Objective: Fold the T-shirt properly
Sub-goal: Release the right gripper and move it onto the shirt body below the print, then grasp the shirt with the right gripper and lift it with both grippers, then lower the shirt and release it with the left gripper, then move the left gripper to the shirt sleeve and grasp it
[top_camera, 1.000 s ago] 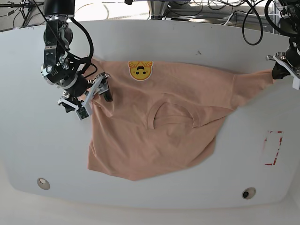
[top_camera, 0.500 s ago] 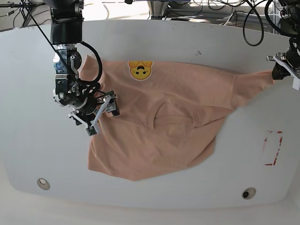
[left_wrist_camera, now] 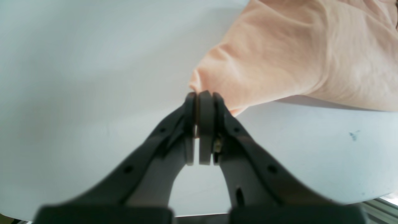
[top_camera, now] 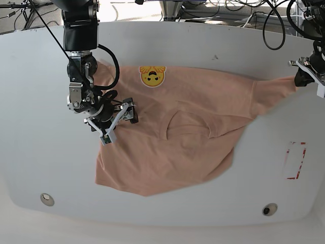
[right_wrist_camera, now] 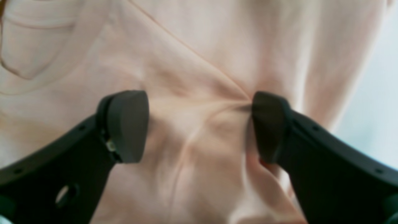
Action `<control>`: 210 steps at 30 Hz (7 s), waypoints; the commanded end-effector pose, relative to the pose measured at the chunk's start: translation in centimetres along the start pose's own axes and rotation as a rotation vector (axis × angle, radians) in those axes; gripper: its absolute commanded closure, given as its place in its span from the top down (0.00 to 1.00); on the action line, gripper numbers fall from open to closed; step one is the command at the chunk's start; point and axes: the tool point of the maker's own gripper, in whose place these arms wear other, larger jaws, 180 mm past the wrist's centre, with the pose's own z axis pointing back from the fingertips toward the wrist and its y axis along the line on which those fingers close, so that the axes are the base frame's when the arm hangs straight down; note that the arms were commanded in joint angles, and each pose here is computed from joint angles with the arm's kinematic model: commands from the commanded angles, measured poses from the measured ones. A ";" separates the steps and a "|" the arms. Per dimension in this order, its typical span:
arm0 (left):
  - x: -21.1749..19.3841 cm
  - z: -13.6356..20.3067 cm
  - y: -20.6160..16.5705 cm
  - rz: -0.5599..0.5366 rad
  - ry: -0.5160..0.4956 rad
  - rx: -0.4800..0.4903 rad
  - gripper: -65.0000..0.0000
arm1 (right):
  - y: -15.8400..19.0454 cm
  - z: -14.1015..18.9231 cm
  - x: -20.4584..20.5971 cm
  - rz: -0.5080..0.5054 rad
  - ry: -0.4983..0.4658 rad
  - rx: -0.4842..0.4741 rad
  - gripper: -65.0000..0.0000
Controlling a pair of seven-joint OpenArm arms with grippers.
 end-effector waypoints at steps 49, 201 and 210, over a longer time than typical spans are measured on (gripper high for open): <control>14.9 2.5 -0.1 -0.074 -0.417 0.021 0.00 | 3.6 13.1 17.6 0.377 -0.471 -0.109 0.00; 6.4 -6.1 -4.1 0.252 -0.176 -0.234 0.67 | -3.3 14.6 14.1 0.260 -0.464 -0.226 0.00; 5.8 -9.9 -1.4 0.348 -0.102 -0.182 0.67 | -2.8 14.3 14.2 0.246 -0.472 -0.214 0.00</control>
